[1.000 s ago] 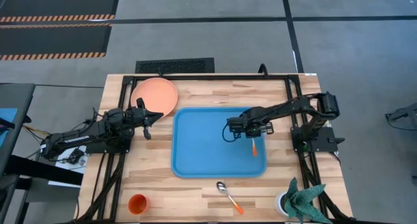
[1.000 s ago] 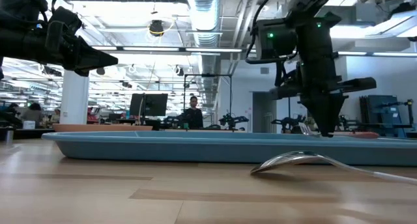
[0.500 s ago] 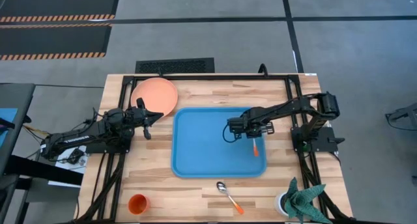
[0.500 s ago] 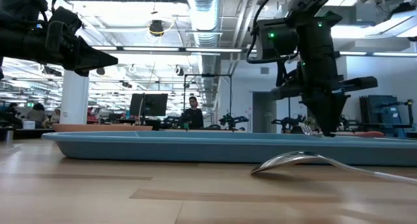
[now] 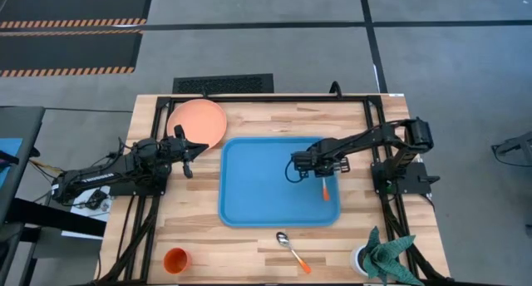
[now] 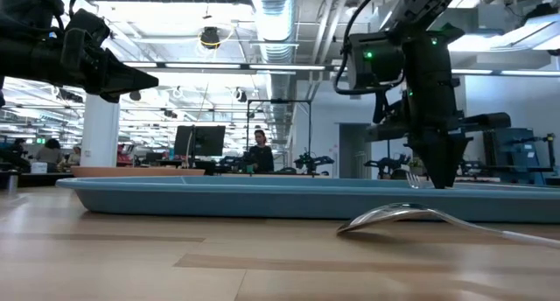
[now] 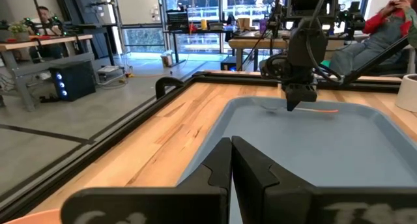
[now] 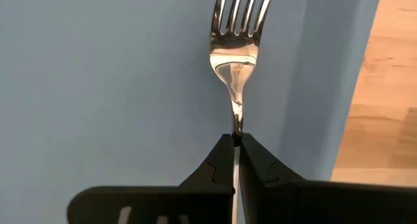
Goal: Pick and place plate/cup/fork/spoon on tray
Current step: Put the orange fork on the blue serving tray
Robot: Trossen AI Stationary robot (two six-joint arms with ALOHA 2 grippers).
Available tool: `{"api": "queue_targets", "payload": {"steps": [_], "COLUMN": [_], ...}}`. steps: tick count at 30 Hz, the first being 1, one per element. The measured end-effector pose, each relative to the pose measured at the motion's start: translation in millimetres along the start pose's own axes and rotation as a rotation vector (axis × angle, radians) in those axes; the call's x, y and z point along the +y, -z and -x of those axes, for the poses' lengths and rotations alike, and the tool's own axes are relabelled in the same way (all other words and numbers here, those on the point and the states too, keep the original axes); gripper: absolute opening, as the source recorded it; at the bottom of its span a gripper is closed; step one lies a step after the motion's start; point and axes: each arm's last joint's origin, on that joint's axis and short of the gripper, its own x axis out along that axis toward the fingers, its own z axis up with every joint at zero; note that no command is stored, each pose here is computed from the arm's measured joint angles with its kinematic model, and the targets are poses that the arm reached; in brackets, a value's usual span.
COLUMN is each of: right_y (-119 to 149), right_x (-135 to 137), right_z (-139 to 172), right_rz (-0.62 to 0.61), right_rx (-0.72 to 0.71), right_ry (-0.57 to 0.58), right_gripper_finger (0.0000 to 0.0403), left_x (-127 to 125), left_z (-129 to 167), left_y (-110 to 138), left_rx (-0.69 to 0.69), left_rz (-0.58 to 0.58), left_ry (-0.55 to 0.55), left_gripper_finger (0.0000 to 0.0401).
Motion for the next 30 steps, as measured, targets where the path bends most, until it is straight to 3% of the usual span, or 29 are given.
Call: {"api": "queue_targets", "payload": {"steps": [30], "right_y": [0.8], "right_x": [2.3], "right_z": [0.1], "right_rz": [-0.023], "right_rx": [-0.003], "right_ry": [-0.022], "right_gripper_finger": [0.0014], "left_x": [0.0], "left_z": [0.0], "left_y": [0.0], "left_rx": [0.000], "left_rz": [0.007], "left_ry": [0.000], "left_gripper_finger": [0.0000]}}
